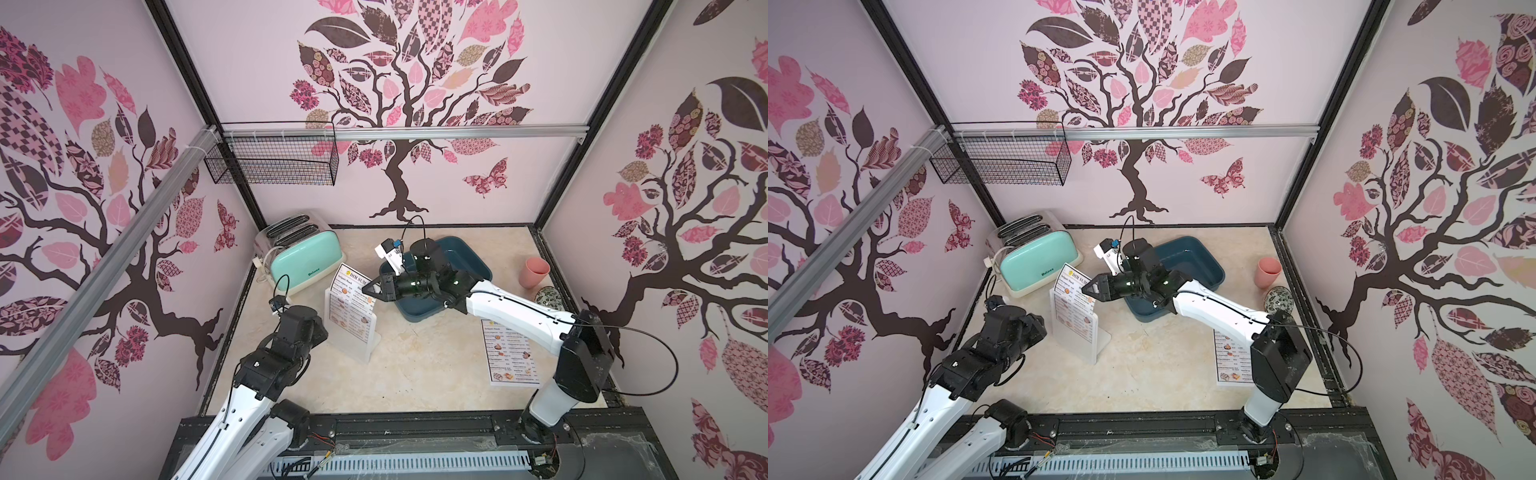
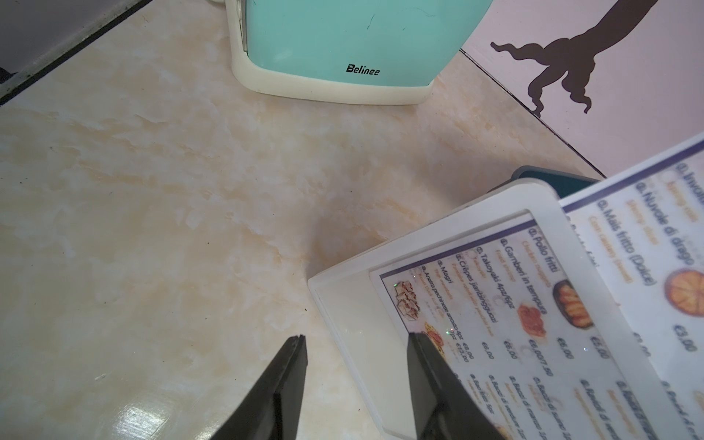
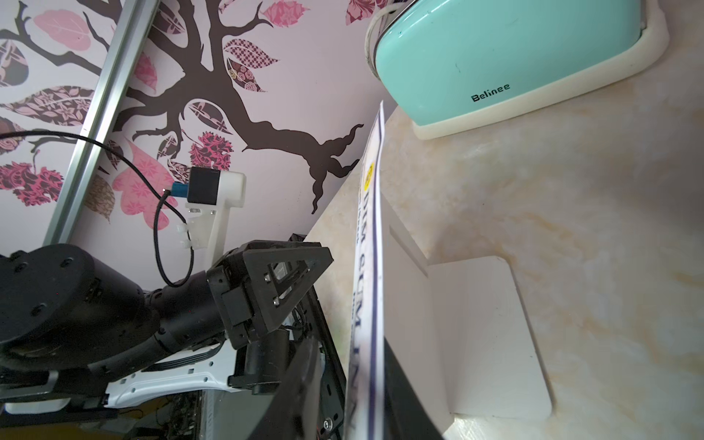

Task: Replace the menus in the menu holders
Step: Insert the menu into the menu holder.

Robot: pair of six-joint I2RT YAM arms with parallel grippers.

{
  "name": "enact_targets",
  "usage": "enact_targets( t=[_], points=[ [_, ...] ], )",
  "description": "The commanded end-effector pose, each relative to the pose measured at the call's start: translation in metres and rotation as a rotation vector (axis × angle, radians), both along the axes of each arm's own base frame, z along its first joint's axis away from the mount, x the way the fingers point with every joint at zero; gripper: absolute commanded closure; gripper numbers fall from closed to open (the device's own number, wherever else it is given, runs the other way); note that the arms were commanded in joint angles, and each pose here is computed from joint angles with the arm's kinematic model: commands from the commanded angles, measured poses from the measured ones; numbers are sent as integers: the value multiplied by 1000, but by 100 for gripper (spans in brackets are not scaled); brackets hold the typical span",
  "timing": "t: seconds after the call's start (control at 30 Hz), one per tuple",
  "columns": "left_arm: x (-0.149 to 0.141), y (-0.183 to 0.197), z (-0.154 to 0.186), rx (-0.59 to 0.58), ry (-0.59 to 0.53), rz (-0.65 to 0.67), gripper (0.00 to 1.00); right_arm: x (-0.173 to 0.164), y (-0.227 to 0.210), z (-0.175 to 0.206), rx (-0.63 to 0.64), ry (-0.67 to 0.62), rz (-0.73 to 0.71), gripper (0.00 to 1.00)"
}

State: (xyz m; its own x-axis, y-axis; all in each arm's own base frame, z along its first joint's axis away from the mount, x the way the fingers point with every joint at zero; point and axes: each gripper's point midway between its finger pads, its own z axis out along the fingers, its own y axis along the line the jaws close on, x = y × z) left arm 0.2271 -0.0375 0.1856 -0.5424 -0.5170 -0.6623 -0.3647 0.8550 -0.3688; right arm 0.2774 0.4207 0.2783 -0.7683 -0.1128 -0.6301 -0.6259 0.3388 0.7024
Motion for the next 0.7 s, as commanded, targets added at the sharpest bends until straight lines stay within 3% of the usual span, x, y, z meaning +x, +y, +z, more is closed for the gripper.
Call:
enact_targets(
  t=[0.0,0.13,0.4,0.53,0.67],
  points=[
    [1,2,12,1,-29,5,51,1,1,17,20,-28,10,84],
    [2,2,11,1,-29,5,51,-5,5,2,-7,-13,33,91],
    [2,2,12,1,-33,8,51,-18,11,-29,-85,0,73,96],
    [2,2,11,0,-31,7,51,-22,11,-40,-119,8,93,89],
    [3,2,13,0,-35,7,51,-19,10,-19,-104,-35,82,67]
  ],
)
